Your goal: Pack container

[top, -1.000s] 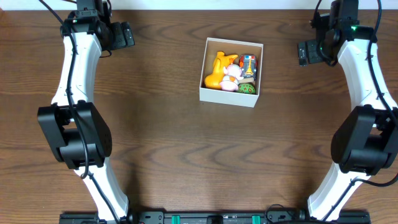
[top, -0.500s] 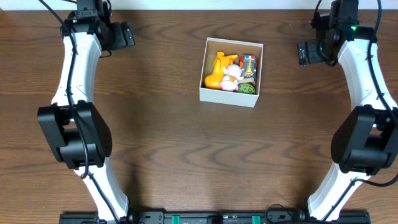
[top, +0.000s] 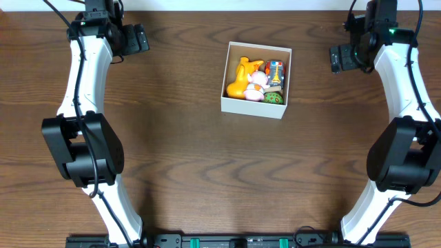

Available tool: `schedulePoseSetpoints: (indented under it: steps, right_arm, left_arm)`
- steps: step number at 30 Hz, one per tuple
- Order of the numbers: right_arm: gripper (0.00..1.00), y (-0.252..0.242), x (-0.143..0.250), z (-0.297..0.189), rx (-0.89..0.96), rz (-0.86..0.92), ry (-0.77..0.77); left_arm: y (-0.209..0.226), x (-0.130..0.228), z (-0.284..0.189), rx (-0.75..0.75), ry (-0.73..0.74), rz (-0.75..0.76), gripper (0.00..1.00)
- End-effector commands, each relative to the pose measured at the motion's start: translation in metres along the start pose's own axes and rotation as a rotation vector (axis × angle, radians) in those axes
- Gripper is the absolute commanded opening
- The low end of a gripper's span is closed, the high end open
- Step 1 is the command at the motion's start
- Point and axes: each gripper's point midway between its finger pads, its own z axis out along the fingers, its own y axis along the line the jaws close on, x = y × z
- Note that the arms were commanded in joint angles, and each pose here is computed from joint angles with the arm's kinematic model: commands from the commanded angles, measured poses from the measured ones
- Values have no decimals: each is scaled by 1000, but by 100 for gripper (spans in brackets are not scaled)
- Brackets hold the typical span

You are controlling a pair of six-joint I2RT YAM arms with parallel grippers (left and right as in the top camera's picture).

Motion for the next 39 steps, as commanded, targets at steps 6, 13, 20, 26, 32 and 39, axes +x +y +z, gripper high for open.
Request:
schedulePoseSetpoints:
  steps: [6,13,20,26,32,39]
  right_arm:
    - [99,-3,2,4,7,17,8]
    - [99,-3,2,4,7,17,8]
    - [99,-4,4,4,11,15,16]
    - [99,-8,18,2,20,18,71]
    - [99,-7,6,-44,31,11,-3]
    - [99,5,-14,-151,53,-16,-218]
  left_arm:
    - [1,-13,-14,-4,-43,-3,98]
    - [1,-13,-14,-3,-43,-3,98]
    - [1,-13,-14,-4,-43,-3,98]
    - [1,-13,-14,-3,-43,-3,98]
    - [1,-13,-14,-3,-43,-3,98]
    - [1,-13,-14,-3,-43,-3,98]
